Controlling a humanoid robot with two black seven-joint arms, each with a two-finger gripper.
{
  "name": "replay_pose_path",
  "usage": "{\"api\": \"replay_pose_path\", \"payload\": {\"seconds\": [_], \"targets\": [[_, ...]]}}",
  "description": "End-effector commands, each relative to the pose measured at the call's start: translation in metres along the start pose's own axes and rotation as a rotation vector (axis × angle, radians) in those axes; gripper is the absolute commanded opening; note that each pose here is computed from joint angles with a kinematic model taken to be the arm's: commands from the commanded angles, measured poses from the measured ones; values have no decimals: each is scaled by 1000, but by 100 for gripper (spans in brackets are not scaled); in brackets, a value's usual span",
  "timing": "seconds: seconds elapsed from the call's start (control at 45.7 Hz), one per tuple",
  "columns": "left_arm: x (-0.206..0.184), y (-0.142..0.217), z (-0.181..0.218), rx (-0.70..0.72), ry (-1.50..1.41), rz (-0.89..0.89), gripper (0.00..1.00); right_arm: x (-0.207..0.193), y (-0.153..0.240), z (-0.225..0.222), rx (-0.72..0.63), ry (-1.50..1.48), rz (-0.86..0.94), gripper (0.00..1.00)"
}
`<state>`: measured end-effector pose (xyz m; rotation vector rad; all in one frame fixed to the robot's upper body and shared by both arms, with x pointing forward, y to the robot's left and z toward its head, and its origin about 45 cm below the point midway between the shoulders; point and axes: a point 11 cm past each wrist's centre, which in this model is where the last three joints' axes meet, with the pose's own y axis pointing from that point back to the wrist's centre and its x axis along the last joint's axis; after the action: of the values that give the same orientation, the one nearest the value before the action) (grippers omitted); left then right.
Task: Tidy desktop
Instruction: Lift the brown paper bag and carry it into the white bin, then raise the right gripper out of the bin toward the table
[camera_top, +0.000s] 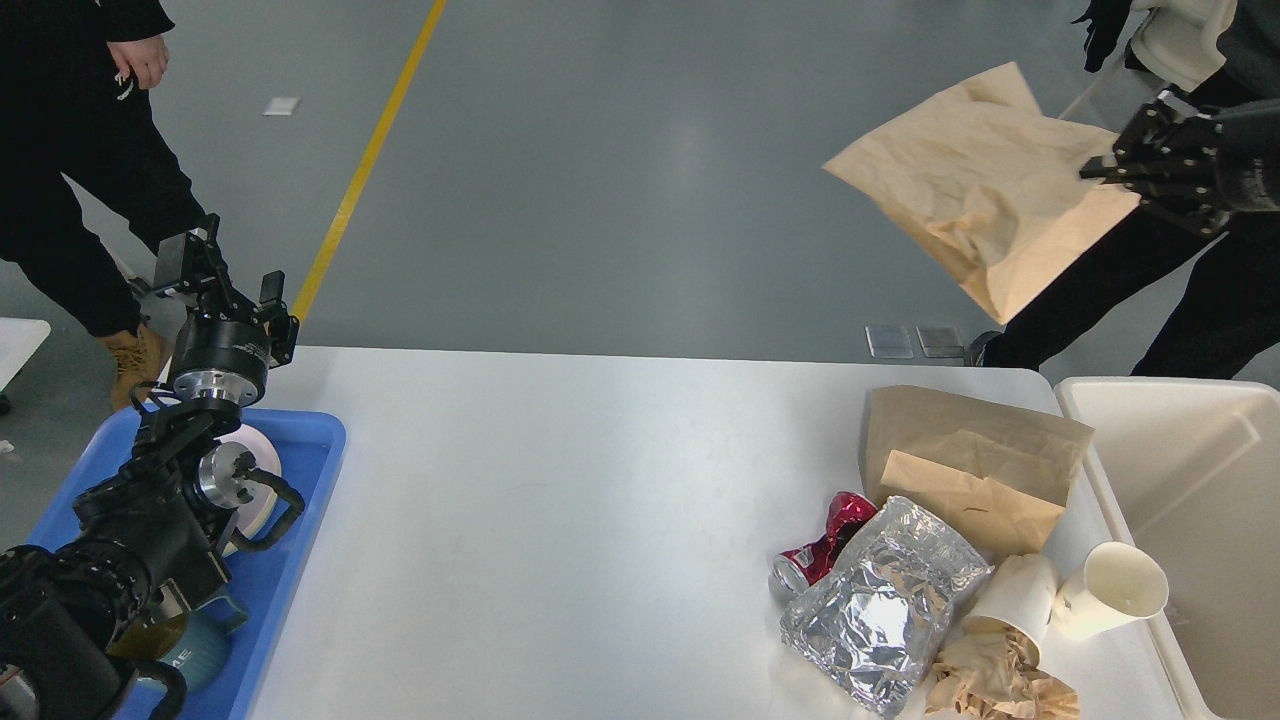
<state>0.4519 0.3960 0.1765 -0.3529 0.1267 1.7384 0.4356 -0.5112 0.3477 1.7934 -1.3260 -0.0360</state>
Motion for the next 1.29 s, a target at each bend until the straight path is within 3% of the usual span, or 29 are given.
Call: {"api": "replay_pose_path", "payload": {"seconds": [0.0, 0.131, 0.328, 0.35, 0.415, 0.437, 0.831, 1.115, 1.268], "targets": [[0, 0, 0, 0, 0, 0, 96, 20, 1, 83, -168, -5, 177, 0], [0, 0, 0, 0, 0, 0, 96, 16, 5, 167, -348, 34, 307, 0], [0, 0, 0, 0, 0, 0, 96, -22, 0, 236, -494, 88, 304, 0], [0, 0, 0, 0, 0, 0, 96, -27, -2, 241, -504, 92, 300, 11], [0, 0, 0, 0, 0, 0, 96, -34, -5, 249, -517, 105, 306, 84], [0, 0, 0, 0, 0, 0, 96, -34, -5, 249, -516, 110, 314, 99], [0, 0, 0, 0, 0, 0, 96, -64, -38, 233, -476, 125, 249, 100], [0, 0, 0, 0, 0, 0, 96, -101, -108, 87, -296, 404, 124, 100], [0, 0, 0, 0, 0, 0, 96, -135, -121, 20, -237, 515, -13, 100]]}}
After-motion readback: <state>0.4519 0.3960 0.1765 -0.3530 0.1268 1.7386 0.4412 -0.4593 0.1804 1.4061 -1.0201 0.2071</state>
